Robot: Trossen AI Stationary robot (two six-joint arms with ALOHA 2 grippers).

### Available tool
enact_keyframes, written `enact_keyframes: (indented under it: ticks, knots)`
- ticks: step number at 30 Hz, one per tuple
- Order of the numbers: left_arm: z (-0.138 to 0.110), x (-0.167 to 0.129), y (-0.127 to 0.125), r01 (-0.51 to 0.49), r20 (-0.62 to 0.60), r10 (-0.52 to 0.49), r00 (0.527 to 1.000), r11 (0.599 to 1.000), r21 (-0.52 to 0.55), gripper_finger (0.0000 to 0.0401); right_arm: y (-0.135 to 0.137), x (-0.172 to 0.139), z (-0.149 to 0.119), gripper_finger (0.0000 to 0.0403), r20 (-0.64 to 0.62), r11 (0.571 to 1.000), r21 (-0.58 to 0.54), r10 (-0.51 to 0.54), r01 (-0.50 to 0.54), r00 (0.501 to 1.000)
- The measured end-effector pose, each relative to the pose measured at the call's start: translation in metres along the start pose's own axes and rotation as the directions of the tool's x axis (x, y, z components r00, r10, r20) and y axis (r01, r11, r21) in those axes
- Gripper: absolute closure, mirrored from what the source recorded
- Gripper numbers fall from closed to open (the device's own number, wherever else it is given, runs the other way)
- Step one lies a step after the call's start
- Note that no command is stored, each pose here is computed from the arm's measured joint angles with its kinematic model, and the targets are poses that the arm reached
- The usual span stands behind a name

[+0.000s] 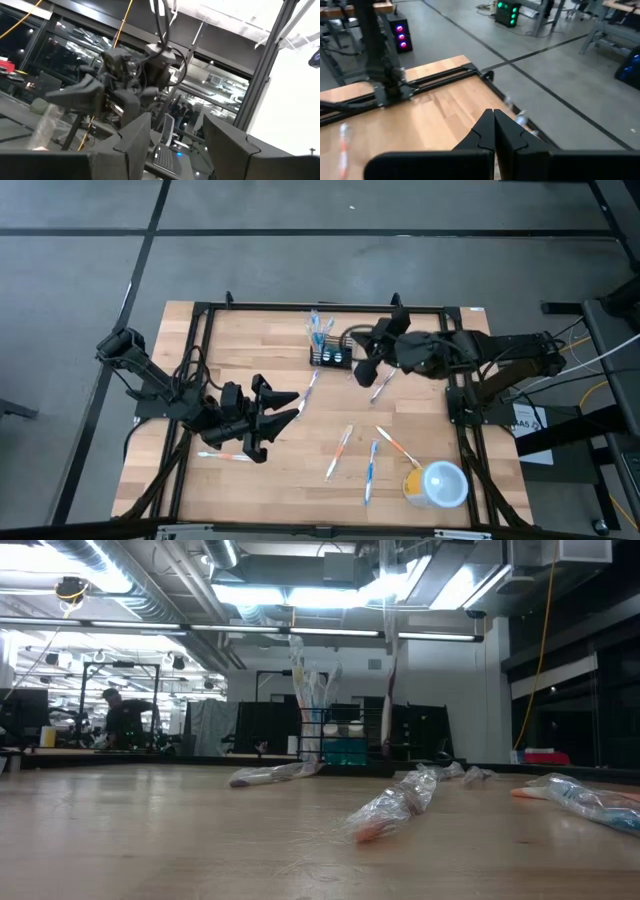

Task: Pick & Place toothbrushing station
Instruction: Put the violet toothbrush into the right section of the mesh organizer

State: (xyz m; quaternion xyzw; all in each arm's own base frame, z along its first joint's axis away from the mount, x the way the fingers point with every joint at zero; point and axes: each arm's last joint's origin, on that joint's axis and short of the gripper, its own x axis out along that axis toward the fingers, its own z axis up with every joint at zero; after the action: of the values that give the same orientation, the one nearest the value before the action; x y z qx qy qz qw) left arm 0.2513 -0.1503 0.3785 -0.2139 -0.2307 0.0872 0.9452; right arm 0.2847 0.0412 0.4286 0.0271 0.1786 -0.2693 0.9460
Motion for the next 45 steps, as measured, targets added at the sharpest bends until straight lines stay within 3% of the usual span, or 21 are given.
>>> enact_keyframes:
  ticks: [15, 24, 30, 45]
  knots:
    - [-0.002, -0.001, 0.001, -0.048, -0.017, 0.048, 0.999, 0.999, -0.008, 0.0223, -0.055, -0.023, 0.032, 0.0403, 0.172, 0.996, -0.005, -0.086, 0.089, 0.981]
    - [-0.002, 0.001, 0.003, -0.08, -0.011, 0.08, 0.997, 0.997, -0.005, 0.0223, -0.076, -0.02, 0.037, 0.0403, 0.18, 0.988, -0.041, -0.139, 0.149, 0.974]
    - [-0.002, 0.004, 0.007, -0.096, -0.003, 0.096, 0.995, 0.995, 0.001, 0.0223, -0.092, -0.011, 0.04, 0.0403, 0.173, 0.991, -0.038, -0.117, 0.126, 0.978]
    - [-0.002, 0.005, 0.009, -0.144, 0.0, 0.144, 0.99, 0.989, 0.031, 0.0223, -0.097, -0.009, 0.043, 0.0403, 0.193, 0.993, -0.05, -0.1, 0.111, 0.976]
